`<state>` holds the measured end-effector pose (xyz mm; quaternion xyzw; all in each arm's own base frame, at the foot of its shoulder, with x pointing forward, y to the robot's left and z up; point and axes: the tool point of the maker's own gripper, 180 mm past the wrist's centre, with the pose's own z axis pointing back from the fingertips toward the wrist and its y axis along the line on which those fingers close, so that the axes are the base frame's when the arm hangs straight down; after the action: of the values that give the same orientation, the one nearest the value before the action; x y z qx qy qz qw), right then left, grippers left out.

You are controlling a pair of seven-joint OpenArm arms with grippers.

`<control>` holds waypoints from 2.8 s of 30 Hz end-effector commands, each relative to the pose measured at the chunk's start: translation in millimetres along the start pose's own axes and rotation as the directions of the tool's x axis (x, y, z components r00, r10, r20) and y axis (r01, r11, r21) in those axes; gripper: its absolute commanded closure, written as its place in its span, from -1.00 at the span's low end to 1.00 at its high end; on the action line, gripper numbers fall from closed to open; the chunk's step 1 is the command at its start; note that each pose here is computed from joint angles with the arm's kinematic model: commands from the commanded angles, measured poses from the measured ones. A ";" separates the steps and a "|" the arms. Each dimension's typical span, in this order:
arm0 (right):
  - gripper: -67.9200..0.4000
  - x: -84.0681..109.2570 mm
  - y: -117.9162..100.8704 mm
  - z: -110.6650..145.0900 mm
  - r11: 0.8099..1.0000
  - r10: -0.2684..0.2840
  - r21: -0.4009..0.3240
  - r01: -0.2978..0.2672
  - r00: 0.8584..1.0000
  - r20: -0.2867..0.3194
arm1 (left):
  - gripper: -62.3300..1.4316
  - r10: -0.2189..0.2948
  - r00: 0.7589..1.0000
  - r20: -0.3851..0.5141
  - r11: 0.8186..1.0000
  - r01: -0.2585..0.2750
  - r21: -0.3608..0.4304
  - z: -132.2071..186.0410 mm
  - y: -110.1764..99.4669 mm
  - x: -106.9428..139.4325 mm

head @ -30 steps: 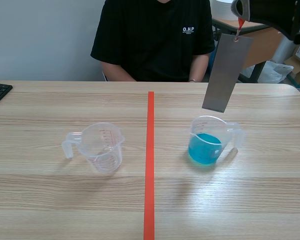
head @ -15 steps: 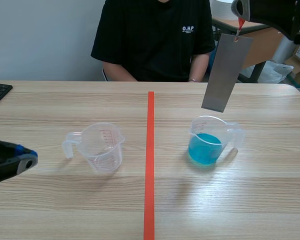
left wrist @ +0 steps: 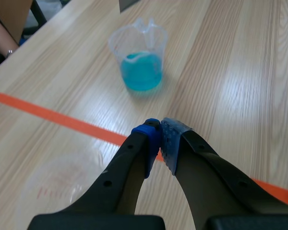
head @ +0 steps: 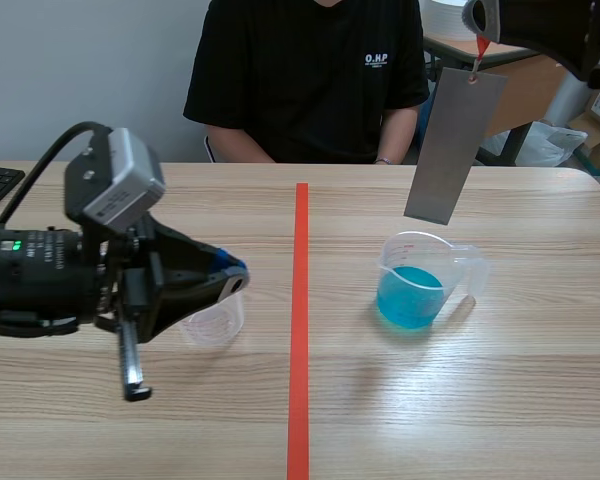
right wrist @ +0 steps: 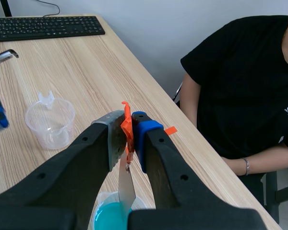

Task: Do the redox reaction experiment.
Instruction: 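Raise the plate and point at it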

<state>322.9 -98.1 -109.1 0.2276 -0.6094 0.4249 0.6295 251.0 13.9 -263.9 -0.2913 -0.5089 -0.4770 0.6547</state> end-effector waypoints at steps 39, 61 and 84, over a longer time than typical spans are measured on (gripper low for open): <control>0.94 11.0 -3.1 3.2 1.000 0.012 0.001 -0.012 1.000 0.020 | 0.85 0.026 0.984 0.176 0.992 -0.046 0.114 -142.1 23.9 43.5; 0.94 10.2 -3.1 3.2 1.000 0.012 0.001 -0.012 1.000 0.015 | 0.85 -0.005 0.990 0.139 0.986 -0.019 0.166 -144.3 35.1 35.0; 0.94 10.2 -3.1 3.2 1.000 0.012 0.001 -0.012 1.000 0.015 | 0.85 0.003 0.991 0.136 0.986 -0.026 0.167 -145.4 35.1 32.3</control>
<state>322.5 -98.4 -112.0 0.2297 -0.6018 0.4241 0.6366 337.4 -101.5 -290.9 -0.2593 -0.5719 -0.4148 0.6586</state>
